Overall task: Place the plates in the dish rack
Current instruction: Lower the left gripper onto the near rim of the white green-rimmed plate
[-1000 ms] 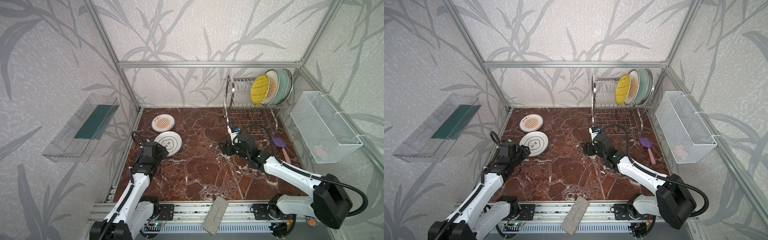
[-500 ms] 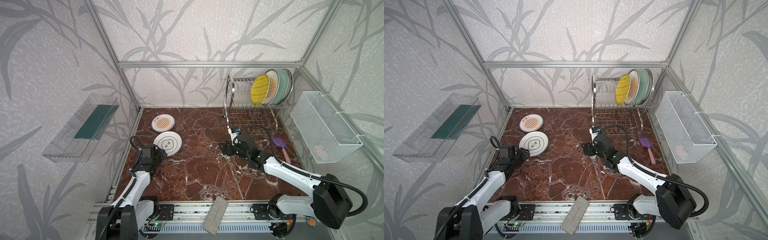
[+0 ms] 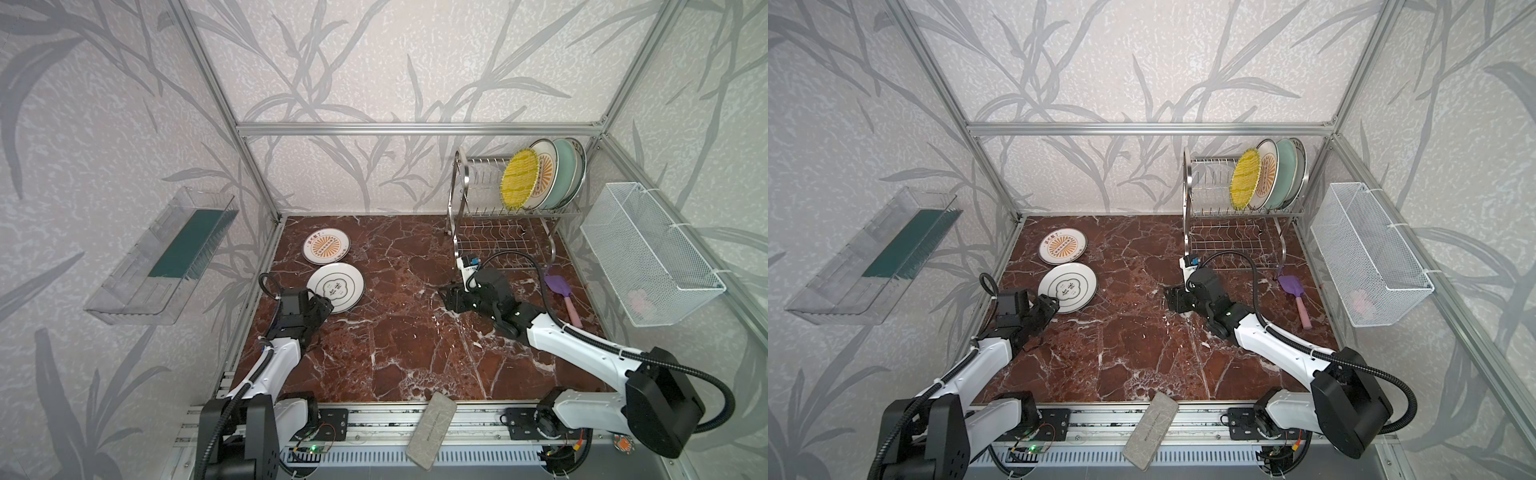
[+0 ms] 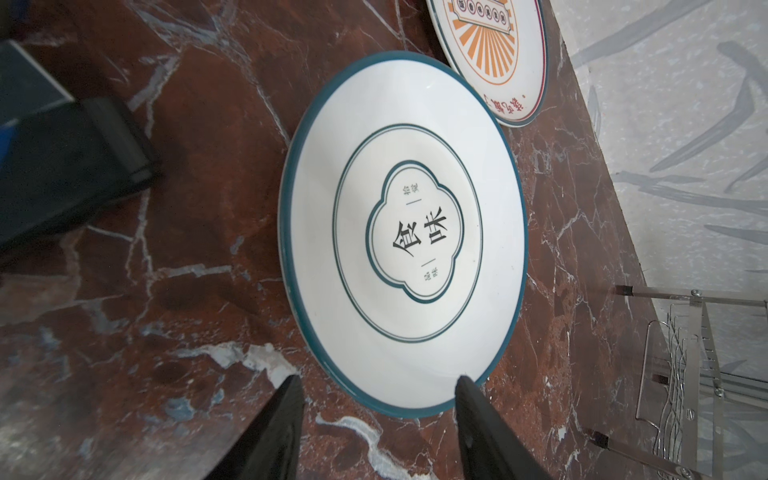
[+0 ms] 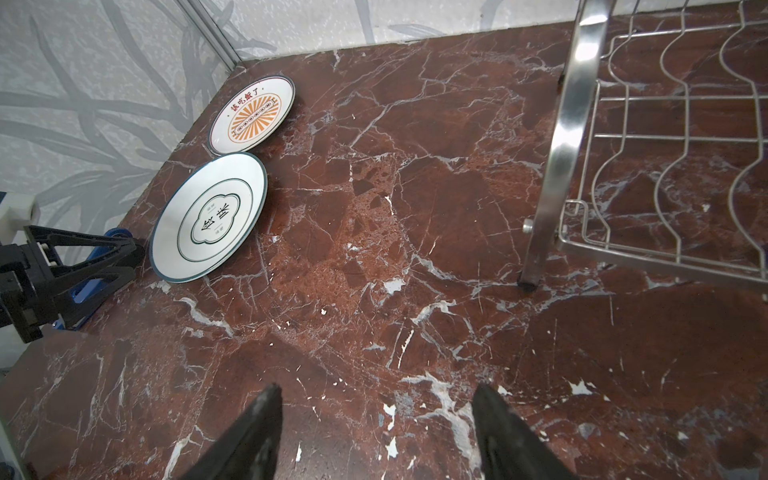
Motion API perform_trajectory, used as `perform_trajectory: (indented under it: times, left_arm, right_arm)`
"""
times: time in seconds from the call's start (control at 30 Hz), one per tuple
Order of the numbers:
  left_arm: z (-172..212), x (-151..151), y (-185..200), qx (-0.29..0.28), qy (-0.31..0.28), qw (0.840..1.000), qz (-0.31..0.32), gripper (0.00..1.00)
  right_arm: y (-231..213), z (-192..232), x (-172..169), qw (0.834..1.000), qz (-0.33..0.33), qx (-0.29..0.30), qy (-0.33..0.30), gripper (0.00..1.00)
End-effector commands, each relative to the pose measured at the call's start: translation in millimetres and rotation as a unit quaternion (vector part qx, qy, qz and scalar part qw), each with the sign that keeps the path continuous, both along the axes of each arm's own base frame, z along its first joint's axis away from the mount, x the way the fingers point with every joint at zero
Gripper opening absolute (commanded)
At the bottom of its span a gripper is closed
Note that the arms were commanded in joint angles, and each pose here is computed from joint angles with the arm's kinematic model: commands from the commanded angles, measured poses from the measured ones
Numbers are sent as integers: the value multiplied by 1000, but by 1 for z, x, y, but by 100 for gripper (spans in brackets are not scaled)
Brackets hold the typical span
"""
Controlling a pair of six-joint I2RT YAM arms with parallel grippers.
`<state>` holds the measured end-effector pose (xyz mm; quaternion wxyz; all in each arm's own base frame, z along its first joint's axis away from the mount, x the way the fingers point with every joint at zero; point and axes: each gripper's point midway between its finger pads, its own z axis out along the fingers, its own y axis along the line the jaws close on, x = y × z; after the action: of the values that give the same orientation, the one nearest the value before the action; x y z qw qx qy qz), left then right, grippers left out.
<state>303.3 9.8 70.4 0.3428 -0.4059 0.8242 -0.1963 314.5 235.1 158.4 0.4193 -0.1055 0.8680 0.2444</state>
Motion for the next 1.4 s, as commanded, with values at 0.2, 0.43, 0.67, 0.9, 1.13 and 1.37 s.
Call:
perform_trajectory:
  times: [0.2, 0.43, 0.67, 0.9, 1.13, 1.37]
  left_arm:
    - [-14, -2, 4, -8, 10, 1000, 7, 55]
    - [-22, 1, 6, -15, 16, 1000, 4, 51]
    - [-27, 5, 9, -24, 17, 1000, 6, 50]
    - [-35, 7, 12, -33, 21, 999, 5, 48]
    - [-45, 11, 11, -48, 34, 998, 1, 44]
    - [-53, 15, 7, -63, 42, 997, -10, 42]
  right_arm:
    - [-3, -7, -1, 1000, -7, -4, 8, 72]
    - [-4, -6, -1, 1000, -10, -4, 6, 71]
    - [-5, -6, -1, 1000, -12, -6, 6, 71]
    - [-6, -7, -1, 1000, -14, -9, 6, 71]
    - [-7, -6, 0, 1000, -16, -11, 6, 71]
    - [-6, -5, 2, 1000, -17, -12, 4, 71]
